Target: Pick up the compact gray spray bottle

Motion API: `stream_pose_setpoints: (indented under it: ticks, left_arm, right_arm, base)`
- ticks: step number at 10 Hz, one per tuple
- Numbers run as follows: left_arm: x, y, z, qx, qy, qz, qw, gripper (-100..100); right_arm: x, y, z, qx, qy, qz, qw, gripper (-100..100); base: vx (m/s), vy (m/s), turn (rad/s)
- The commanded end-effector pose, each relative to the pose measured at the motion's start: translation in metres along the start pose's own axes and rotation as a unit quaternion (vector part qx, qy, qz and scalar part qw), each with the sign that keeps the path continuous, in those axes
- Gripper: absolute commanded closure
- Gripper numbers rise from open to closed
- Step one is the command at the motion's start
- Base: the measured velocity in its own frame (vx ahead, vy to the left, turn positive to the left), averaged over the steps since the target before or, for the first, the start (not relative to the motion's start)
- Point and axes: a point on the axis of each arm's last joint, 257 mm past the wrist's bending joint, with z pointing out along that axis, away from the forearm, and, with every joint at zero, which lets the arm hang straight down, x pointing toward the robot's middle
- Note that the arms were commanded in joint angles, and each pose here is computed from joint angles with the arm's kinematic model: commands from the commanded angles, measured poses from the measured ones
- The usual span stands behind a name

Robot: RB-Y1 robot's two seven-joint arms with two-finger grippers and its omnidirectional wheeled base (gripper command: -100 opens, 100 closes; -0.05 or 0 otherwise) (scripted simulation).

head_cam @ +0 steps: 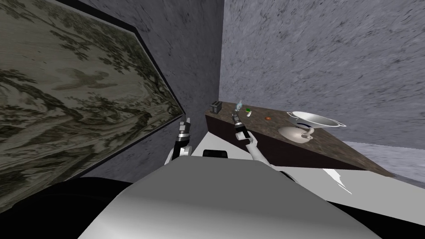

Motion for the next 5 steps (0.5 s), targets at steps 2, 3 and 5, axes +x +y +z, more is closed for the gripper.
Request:
stream_pose_setpoints:
  ticks: [2, 3, 5]
  left_arm:
    - [0.000, 0.000, 0.000, 0.000, 0.000, 0.000, 1.0000, 0]
    - [0.000, 0.000, 0.000, 0.000, 0.000, 0.000, 1.0000, 0]
    - [0.000, 0.000, 0.000, 0.000, 0.000, 0.000, 1.0000, 0]
  right_arm:
    - [0.005, -0.021, 0.015, 0.022, 0.021, -0.045, 0.9985, -100]
    - [0.006, -0.033, 0.014, 0.034, 0.023, -0.047, 0.9981, -100]
    - [0.006, -0.040, 0.024, 0.042, 0.034, -0.077, 0.9955, -100]
  base:
    - [-0.070, 0.049, 0.030]
    - [-0.054, 0.043, 0.027]
    - [-0.035, 0.034, 0.019]
